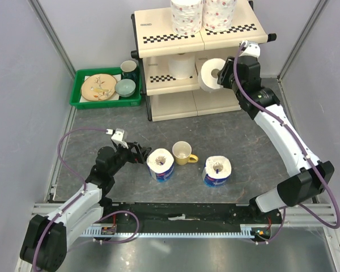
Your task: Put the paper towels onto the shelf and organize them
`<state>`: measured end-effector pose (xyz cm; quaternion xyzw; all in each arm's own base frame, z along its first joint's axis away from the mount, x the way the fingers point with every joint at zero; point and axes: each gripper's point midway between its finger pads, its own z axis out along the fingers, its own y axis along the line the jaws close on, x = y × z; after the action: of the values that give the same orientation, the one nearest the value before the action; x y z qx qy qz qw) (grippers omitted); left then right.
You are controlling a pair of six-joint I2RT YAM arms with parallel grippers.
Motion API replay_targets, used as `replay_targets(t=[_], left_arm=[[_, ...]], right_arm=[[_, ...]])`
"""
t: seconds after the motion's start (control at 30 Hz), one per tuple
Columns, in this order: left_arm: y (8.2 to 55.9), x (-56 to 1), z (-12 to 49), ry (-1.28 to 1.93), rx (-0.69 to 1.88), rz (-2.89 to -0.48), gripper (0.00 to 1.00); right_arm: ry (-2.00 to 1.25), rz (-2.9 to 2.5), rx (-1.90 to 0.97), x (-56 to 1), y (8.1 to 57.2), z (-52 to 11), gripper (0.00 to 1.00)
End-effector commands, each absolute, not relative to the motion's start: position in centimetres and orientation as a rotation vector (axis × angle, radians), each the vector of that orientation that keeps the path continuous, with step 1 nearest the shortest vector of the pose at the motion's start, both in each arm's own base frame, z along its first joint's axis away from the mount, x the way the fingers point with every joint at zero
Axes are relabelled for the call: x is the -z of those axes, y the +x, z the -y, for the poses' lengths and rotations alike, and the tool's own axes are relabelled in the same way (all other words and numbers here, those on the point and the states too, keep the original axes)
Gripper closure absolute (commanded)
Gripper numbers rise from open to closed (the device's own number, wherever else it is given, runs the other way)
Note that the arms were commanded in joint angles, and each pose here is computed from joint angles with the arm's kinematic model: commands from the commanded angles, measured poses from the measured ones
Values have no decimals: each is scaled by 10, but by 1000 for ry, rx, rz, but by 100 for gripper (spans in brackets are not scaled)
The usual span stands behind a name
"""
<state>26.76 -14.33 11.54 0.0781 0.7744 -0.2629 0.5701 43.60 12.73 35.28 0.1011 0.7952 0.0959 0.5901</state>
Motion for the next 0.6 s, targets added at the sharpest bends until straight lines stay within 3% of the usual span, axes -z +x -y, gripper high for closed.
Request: replay_targets(t=[0.0, 0.57], left_arm=[[268, -132, 150, 276, 622, -1722, 0], [261, -130, 157, 328, 661, -1730, 1]], right_arm=[[226, -1630, -348, -428, 456, -133, 72], [232, -1642, -393, -410, 519, -134, 73]])
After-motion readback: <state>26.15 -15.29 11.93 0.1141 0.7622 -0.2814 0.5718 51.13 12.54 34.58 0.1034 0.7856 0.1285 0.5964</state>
